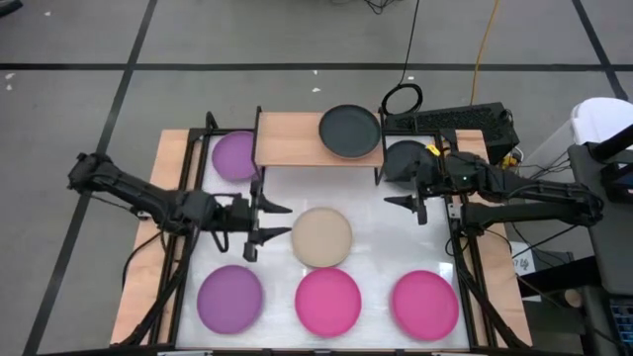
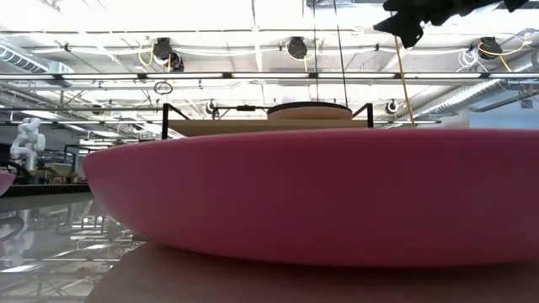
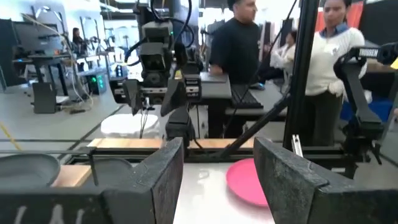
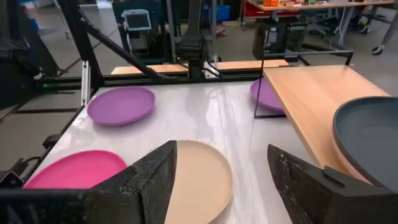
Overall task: Place and stack plates onto a shelf
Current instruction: Stack the black plate on top of the black plate on the shelf
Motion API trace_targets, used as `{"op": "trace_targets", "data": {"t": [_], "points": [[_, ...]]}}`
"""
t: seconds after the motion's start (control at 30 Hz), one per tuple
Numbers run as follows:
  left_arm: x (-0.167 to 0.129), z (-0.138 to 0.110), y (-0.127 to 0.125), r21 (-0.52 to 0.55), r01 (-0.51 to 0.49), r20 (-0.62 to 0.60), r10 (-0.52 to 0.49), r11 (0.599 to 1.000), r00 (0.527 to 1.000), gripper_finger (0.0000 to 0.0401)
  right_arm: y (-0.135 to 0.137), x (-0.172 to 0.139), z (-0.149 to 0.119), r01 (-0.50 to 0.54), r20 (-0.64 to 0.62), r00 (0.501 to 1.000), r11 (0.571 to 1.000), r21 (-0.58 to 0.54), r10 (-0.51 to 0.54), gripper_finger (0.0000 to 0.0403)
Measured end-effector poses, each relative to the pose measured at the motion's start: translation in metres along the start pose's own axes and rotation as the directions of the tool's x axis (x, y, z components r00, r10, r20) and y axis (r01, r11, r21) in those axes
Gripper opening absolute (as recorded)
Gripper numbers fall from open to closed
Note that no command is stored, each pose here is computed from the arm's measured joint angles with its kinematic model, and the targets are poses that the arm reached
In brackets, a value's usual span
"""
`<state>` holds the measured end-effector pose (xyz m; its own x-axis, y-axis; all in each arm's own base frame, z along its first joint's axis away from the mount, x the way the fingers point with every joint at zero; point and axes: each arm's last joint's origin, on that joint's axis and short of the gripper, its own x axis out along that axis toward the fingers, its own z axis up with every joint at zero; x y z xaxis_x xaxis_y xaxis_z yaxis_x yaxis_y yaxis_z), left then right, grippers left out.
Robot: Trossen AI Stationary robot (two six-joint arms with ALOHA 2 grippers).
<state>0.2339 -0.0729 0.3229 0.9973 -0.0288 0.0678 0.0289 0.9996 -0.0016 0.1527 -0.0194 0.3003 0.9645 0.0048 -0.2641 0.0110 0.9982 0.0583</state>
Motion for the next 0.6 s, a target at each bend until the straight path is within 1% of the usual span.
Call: {"op": "trace_targets", "data": {"t": [0.1, 0.23, 0.5, 0.6], "points": [[-0.003, -0.014, -0.002, -0.021, 0.004, 0.029, -0.004, 1.0, 1.0, 0.02, 0.0, 0.002, -0.001, 0.001, -0.01, 1.0, 1.0, 0.0, -0.001, 0.0231], [-0.007, -0.026, -0.002, -0.059, 0.006, 0.03, -0.004, 0.998, 1.0, 0.02, -0.001, 0.008, -0.003, 0.001, -0.034, 0.999, 1.0, -0.01, -0.001, 0.0231], [-0.007, -0.026, -0.001, -0.056, 0.005, 0.035, -0.003, 0.998, 0.999, 0.02, -0.001, 0.03, -0.009, -0.02, -0.102, 0.995, 0.999, -0.05, 0.014, 0.0231], [-0.007, -0.026, -0.001, -0.056, 0.005, 0.034, -0.003, 0.998, 0.999, 0.02, -0.001, 0.037, -0.017, 0.009, -0.173, 0.985, 0.998, -0.065, -0.02, 0.0231]]}}
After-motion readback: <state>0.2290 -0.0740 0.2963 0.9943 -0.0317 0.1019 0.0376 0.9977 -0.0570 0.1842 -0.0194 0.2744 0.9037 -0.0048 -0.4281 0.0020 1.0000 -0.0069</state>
